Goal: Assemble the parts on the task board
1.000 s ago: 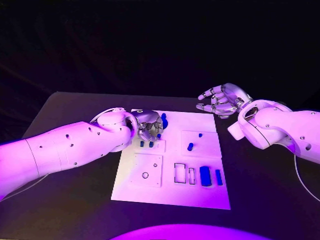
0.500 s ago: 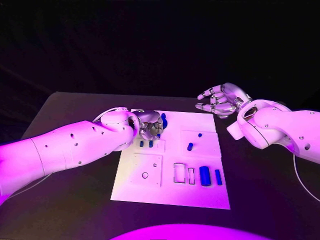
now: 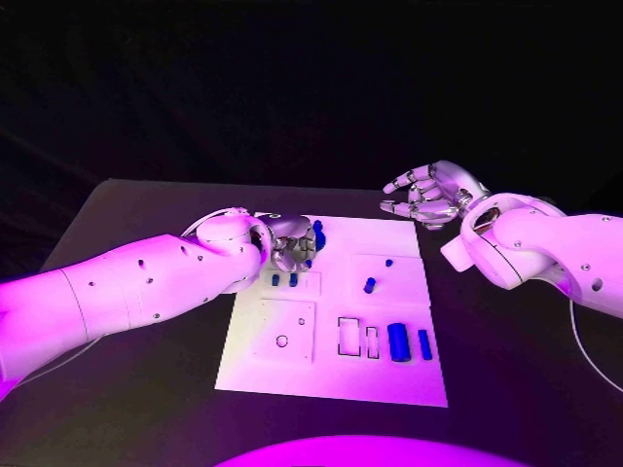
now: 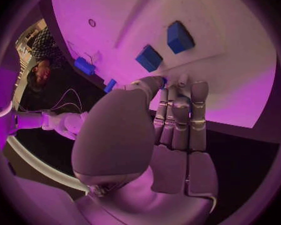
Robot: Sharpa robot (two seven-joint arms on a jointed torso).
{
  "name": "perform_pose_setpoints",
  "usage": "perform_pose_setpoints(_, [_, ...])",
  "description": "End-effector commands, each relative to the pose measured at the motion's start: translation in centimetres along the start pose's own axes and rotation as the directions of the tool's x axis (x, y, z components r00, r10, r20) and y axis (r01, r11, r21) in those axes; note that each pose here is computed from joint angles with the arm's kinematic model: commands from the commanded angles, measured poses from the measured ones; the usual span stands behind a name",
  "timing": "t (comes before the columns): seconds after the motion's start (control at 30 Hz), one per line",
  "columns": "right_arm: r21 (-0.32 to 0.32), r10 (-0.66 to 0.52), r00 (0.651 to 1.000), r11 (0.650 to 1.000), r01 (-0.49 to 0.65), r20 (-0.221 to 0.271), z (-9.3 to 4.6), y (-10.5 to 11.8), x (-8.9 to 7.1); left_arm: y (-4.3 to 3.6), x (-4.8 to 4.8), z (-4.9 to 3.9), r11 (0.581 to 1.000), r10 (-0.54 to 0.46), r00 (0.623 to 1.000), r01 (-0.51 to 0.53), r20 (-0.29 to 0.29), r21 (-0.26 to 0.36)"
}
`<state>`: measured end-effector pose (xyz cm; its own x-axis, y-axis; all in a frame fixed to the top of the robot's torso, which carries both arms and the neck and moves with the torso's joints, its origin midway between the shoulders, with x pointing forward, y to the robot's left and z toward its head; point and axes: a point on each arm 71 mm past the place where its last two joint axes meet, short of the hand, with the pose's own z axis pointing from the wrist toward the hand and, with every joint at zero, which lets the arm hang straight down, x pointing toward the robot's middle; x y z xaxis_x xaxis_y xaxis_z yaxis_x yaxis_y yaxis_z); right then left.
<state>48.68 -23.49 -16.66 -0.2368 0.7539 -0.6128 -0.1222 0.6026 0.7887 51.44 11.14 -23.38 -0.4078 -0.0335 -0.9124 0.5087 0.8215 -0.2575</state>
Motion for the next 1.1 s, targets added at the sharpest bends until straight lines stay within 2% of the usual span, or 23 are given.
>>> perform_pose_setpoints(0.03, [-0.018, -0.007, 1.000, 1.000, 0.007, -0.004, -0.03, 0.16, 0.09, -0.17, 0.20, 0.08, 1.000, 0.002, 1.000, -0.002, -0.022, -0.003])
perform_pose_setpoints(1.1, [-0.015, -0.007, 1.000, 1.000, 0.007, -0.004, 0.00, 0.14, 0.11, -0.62, 0.39, 0.17, 1.000, -0.001, 0.999, 0.002, -0.047, 0.014])
